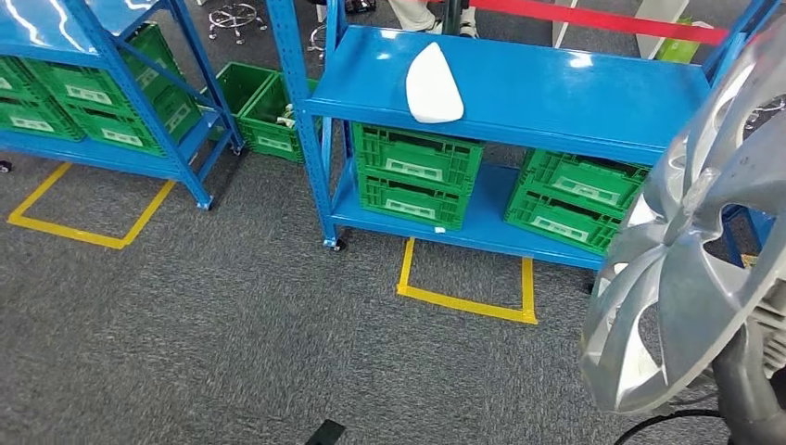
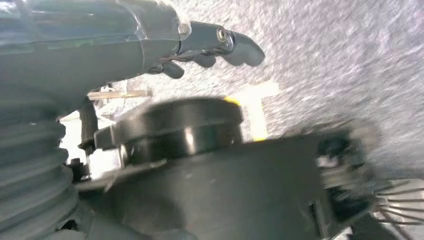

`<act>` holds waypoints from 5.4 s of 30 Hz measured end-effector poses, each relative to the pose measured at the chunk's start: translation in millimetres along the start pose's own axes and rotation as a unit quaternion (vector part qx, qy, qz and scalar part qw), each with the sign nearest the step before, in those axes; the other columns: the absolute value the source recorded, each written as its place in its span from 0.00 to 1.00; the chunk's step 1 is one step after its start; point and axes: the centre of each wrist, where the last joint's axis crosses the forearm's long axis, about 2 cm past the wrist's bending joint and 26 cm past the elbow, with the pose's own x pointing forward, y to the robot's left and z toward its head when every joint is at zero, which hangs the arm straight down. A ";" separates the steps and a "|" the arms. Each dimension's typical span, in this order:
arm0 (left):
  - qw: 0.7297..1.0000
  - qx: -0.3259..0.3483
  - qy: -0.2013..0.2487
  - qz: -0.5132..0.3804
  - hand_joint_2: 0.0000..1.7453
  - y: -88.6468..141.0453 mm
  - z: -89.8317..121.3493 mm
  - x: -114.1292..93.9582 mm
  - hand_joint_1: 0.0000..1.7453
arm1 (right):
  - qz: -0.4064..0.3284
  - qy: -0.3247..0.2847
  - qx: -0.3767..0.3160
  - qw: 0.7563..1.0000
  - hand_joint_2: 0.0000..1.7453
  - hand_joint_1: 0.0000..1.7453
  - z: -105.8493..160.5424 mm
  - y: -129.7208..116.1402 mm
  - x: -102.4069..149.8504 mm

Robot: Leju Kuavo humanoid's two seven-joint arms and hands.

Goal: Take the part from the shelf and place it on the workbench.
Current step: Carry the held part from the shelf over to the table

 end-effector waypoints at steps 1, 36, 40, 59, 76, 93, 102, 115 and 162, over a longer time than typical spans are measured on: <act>1.000 0.000 0.001 0.000 1.00 0.0 0.0 -0.1 0.00 | 0.000 0.001 0.001 1.000 1.00 1.00 0.2 0.5 -0.4; 1.000 0.003 0.004 -0.003 1.00 2.5 -1.8 -4.0 0.00 | 0.042 0.010 0.009 0.999 1.00 1.00 9.0 9.8 -14.4; 1.000 0.005 0.000 -0.005 1.00 3.5 -1.6 -1.2 0.00 | 0.045 0.013 0.010 0.999 1.00 1.00 10.5 10.5 -15.5; 1.000 0.009 -0.002 -0.014 1.00 5.6 -2.7 -2.8 0.00 | 0.068 0.019 0.019 0.997 1.00 1.00 18.6 14.9 -14.3; 1.000 0.007 -0.003 -0.017 1.00 0.3 -0.8 -3.5 0.00 | 0.066 0.023 0.040 0.997 1.00 1.00 25.0 17.7 -11.3; 1.000 0.014 0.000 -0.009 1.00 3.1 -1.7 -3.3 0.00 | 0.060 -0.006 0.059 0.996 1.00 1.00 28.0 24.5 -10.6; 1.000 0.020 0.008 0.000 1.00 12.0 -5.7 -6.1 0.00 | 0.044 -0.021 0.069 0.996 1.00 1.00 30.4 34.2 -12.0; 0.997 0.034 0.018 0.065 1.00 27.1 -12.1 -13.2 0.00 | -0.022 -0.018 0.080 0.996 1.00 1.00 28.4 42.7 -17.7; 0.991 0.050 0.012 0.126 1.00 37.8 -6.8 23.8 0.00 | -0.046 -0.012 0.134 0.990 1.00 1.00 25.7 53.7 -38.3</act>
